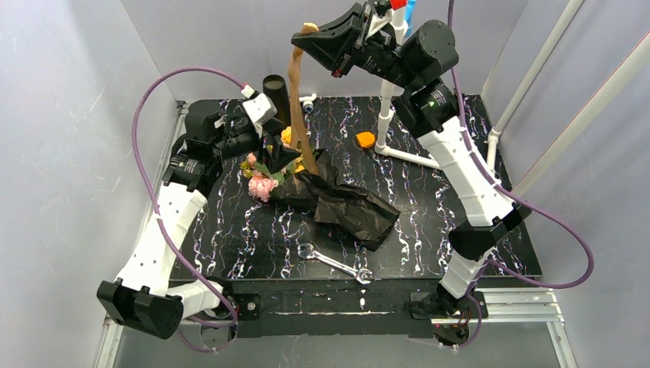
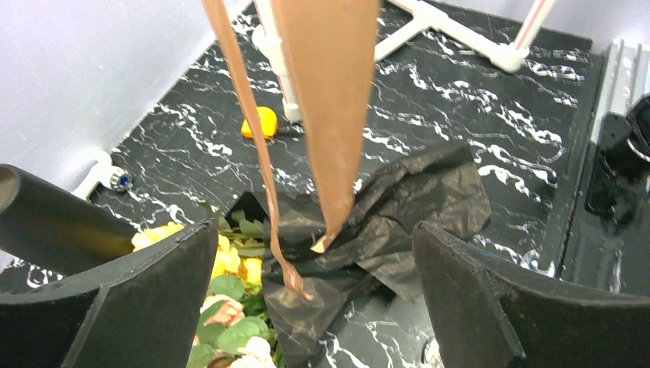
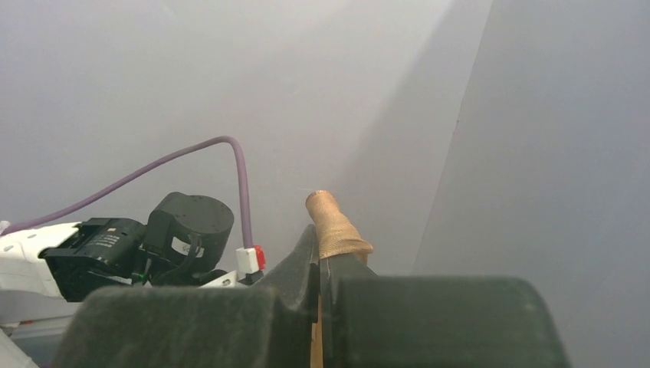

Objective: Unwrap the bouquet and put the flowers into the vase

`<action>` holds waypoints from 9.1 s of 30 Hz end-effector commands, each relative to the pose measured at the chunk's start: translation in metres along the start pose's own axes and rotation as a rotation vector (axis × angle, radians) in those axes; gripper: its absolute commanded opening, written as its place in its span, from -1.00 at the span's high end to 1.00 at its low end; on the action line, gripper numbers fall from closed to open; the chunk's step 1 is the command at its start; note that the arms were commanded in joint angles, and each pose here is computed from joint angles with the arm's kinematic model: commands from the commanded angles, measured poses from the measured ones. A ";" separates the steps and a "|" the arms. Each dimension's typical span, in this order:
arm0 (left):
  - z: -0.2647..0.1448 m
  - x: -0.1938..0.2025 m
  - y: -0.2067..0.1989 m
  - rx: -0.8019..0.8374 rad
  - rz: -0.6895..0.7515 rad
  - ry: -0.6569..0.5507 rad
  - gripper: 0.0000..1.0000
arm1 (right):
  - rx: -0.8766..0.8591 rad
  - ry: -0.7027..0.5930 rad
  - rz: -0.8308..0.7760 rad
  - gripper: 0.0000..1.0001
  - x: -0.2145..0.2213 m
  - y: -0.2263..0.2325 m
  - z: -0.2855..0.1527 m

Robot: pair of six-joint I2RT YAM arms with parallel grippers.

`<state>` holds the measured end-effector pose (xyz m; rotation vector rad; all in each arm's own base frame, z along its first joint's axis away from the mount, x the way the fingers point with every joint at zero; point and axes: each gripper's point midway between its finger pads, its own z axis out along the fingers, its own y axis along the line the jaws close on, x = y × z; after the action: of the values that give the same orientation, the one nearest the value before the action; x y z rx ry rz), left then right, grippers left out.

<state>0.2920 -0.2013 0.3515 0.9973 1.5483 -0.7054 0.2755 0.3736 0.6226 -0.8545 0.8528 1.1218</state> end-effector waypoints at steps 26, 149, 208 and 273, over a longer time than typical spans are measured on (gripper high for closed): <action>0.007 -0.015 0.022 -0.071 -0.173 -0.041 -0.77 | 0.031 -0.084 -0.047 0.97 -0.036 0.002 -0.009; -0.095 0.076 0.151 -0.534 -0.187 0.108 -0.96 | -0.106 1.164 0.314 -0.89 0.377 0.122 -0.253; 0.061 0.252 0.002 0.165 0.433 0.455 -0.78 | 0.473 0.958 0.284 0.97 0.299 -0.034 -0.260; 0.103 0.172 0.074 -0.093 -0.622 0.504 -0.96 | 0.691 1.010 0.156 -0.95 0.262 -0.109 -0.302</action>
<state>0.3953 -0.2121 0.1811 0.7772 2.2239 -0.7941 0.4136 0.1682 0.2464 -0.7362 2.0707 0.2405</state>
